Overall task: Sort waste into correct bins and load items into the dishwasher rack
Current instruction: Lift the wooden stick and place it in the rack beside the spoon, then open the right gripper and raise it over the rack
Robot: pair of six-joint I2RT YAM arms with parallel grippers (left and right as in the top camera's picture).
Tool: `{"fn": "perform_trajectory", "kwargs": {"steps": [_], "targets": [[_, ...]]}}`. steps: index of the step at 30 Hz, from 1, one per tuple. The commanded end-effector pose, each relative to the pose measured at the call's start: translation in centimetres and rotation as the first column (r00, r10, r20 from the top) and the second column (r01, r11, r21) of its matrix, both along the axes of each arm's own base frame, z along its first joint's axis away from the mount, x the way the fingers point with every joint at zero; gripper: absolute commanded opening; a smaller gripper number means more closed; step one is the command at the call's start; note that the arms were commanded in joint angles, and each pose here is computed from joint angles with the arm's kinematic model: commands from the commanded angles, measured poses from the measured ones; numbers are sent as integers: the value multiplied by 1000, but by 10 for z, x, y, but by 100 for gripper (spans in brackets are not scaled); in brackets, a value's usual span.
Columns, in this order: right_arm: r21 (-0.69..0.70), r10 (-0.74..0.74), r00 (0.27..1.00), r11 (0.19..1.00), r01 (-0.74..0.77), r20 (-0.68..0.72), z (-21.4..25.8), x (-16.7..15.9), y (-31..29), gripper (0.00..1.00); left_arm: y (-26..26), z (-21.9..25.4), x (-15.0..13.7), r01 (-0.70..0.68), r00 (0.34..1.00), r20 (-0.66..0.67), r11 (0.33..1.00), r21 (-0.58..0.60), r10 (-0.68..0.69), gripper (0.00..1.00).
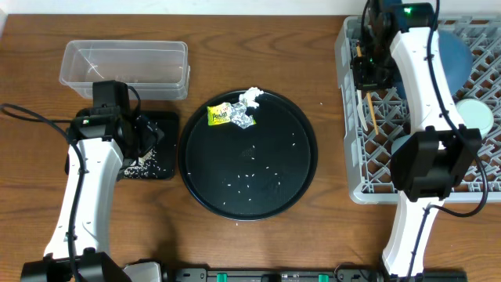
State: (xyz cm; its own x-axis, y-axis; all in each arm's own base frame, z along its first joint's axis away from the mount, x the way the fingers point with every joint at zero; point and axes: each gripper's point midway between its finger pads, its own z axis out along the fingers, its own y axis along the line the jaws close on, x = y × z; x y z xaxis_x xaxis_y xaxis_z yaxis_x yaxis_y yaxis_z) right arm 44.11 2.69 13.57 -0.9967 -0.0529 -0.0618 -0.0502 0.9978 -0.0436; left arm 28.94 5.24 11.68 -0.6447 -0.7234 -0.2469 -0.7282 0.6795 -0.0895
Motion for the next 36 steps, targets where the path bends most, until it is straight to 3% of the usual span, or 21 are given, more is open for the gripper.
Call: {"fn": "perform_trajectory", "kwargs": {"steps": [1, 7, 14, 16, 19, 28, 36], "targets": [[34, 45, 999, 998, -46, 18, 1, 5, 4, 1, 5, 1, 0, 1, 1000, -5, 1000, 21, 0, 98], [29, 25, 998, 999, -27, 63, -6, 18, 4, 2, 5, 1, 0, 1, 1000, -5, 1000, 21, 0, 98], [6, -53, 993, 999, 53, 108, -13, 30, -10, 9, 5, 1, 0, 1, 1000, -5, 1000, 21, 0, 98], [6, -56, 993, 998, 56, 108, -14, 30, -11, 18, 5, 1, 0, 1, 1000, -5, 1000, 21, 0, 98], [6, -56, 993, 998, 56, 107, -14, 30, -11, 42, 5, 1, 0, 1, 1000, -5, 1000, 21, 0, 98], [106, -42, 999, 994, 40, 21, -11, 10, 9, 47, 5, 1, 0, 1, 1000, -5, 1000, 21, 0, 98], [268, 128, 991, 954, -133, 34, 30, -16, 77, 53, 5, 1, 0, 1, 1000, -5, 1000, 21, 0, 98]]}}
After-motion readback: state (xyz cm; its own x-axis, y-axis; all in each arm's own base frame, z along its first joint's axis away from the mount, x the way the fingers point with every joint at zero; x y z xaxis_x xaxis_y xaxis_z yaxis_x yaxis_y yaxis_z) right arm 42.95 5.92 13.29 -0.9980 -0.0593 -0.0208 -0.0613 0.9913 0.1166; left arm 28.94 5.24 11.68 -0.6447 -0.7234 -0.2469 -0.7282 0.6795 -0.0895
